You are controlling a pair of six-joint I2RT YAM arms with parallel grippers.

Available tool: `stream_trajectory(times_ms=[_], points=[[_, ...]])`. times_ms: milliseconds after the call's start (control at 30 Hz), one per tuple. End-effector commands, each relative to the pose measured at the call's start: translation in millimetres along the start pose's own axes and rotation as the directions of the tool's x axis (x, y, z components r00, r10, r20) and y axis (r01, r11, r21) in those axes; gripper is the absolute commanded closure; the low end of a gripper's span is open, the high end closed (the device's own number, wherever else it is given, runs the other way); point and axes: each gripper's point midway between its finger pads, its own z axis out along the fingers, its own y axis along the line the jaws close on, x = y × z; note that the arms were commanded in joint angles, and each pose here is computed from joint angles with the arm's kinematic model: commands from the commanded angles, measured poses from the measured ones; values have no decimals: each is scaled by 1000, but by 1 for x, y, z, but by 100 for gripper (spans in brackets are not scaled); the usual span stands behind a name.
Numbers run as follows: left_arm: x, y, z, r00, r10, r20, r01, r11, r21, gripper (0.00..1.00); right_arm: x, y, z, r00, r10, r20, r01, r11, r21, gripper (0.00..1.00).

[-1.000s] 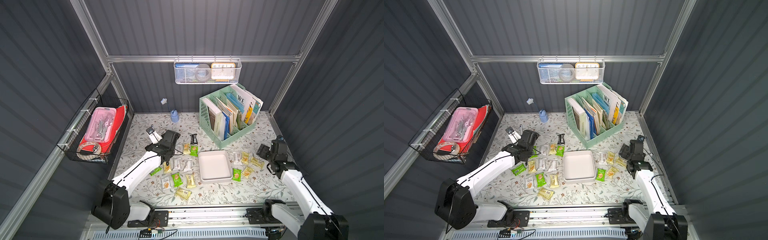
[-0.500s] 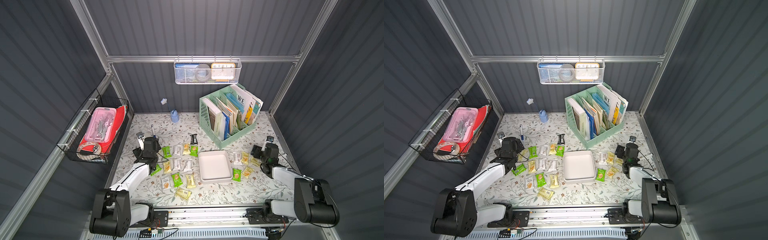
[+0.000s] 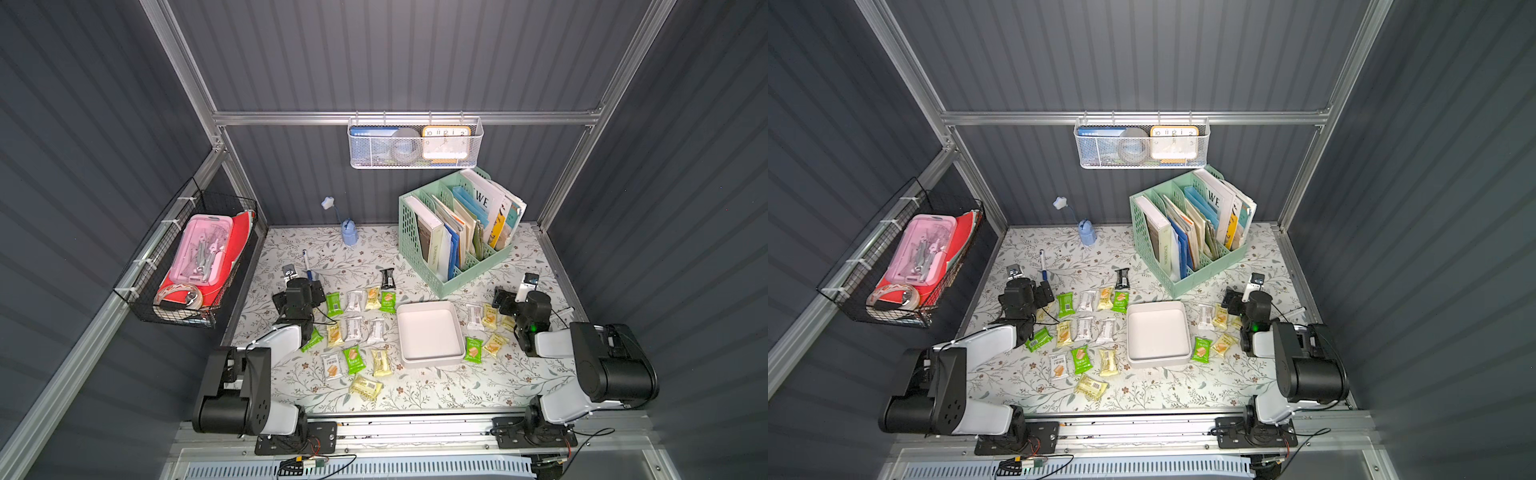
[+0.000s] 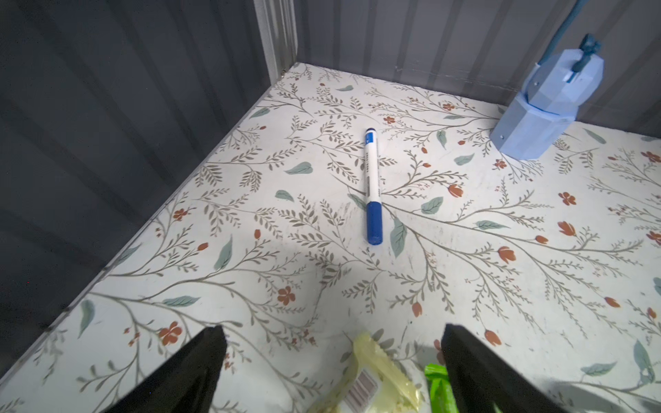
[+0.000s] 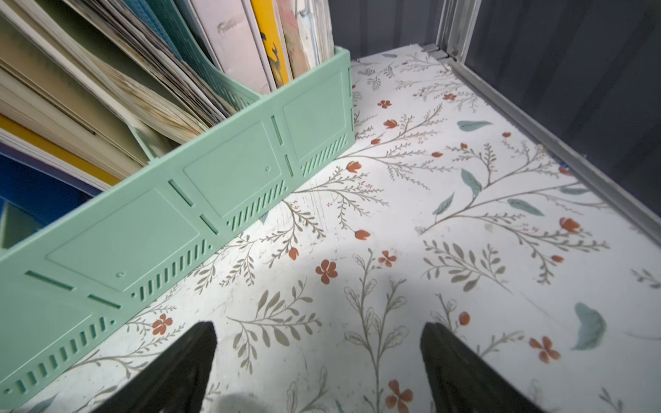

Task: Take the cookies out of the storage box
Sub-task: Reset both arms

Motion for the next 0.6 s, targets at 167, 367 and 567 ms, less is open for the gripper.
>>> stream_trajectory(times_ms=[167, 367, 567], points=[[27, -23, 13, 992, 98, 83, -112, 977, 180, 0, -17, 6, 0, 998, -10, 66, 11, 1000, -23, 1], [22, 4, 32, 996, -26, 85, 18, 996, 92, 0, -17, 7, -1, 998, -19, 64, 20, 1000, -21, 1], [22, 22, 30, 994, -67, 90, 67, 998, 3, 0, -17, 8, 0, 998, -19, 67, 21, 1000, -23, 1]])
